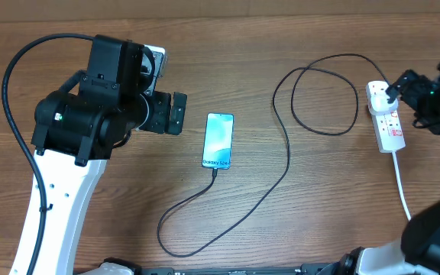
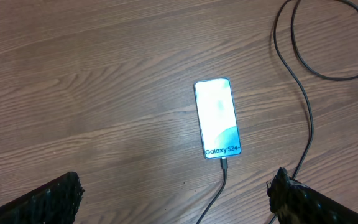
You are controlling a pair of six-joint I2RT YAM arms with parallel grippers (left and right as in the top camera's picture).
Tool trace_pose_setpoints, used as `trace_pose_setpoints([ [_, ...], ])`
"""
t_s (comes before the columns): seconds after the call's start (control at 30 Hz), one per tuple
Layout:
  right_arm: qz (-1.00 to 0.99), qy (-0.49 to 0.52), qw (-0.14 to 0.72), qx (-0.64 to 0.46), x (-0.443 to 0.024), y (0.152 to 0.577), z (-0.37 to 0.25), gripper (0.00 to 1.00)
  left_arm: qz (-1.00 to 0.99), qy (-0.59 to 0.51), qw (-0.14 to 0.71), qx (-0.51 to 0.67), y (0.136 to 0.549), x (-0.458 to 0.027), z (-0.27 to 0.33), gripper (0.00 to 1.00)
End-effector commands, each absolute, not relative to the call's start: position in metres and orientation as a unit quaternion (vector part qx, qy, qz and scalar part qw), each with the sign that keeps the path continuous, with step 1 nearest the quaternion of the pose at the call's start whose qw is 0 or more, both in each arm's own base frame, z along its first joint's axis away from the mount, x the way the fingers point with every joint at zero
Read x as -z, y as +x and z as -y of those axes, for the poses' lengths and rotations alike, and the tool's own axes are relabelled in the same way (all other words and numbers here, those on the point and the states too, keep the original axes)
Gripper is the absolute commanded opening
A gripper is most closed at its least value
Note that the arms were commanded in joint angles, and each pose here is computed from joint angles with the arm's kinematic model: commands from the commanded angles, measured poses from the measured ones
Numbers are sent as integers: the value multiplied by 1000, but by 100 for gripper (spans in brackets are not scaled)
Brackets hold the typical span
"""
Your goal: Plug charger to phone and switch on socket
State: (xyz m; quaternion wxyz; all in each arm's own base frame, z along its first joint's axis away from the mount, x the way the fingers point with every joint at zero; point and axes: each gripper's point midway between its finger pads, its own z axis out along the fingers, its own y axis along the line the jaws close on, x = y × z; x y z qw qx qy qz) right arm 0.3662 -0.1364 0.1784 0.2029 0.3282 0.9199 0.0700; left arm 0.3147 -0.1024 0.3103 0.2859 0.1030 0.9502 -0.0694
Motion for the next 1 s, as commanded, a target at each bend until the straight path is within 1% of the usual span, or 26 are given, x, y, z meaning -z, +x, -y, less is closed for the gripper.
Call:
trace_pose_setpoints([
  [0.0, -909, 338, 237, -54, -212, 354, 138, 99, -948, 118, 290, 64, 316, -313, 104, 99],
  [0.33, -888, 339, 308, -42, -282, 301, 117, 100, -948, 118, 290, 64, 316, -313, 104, 100],
  [0.47, -881, 334, 332, -40, -301, 285, 110, 100, -948, 118, 290, 64, 316, -313, 104, 100],
  [0.6, -880, 333, 337, -40, -306, 277, 106, 100, -948, 118, 290, 64, 316, -313, 104, 99],
  [0.97, -883, 336, 325, -41, -300, 280, 107, 100, -948, 118, 290, 64, 316, -313, 104, 99],
])
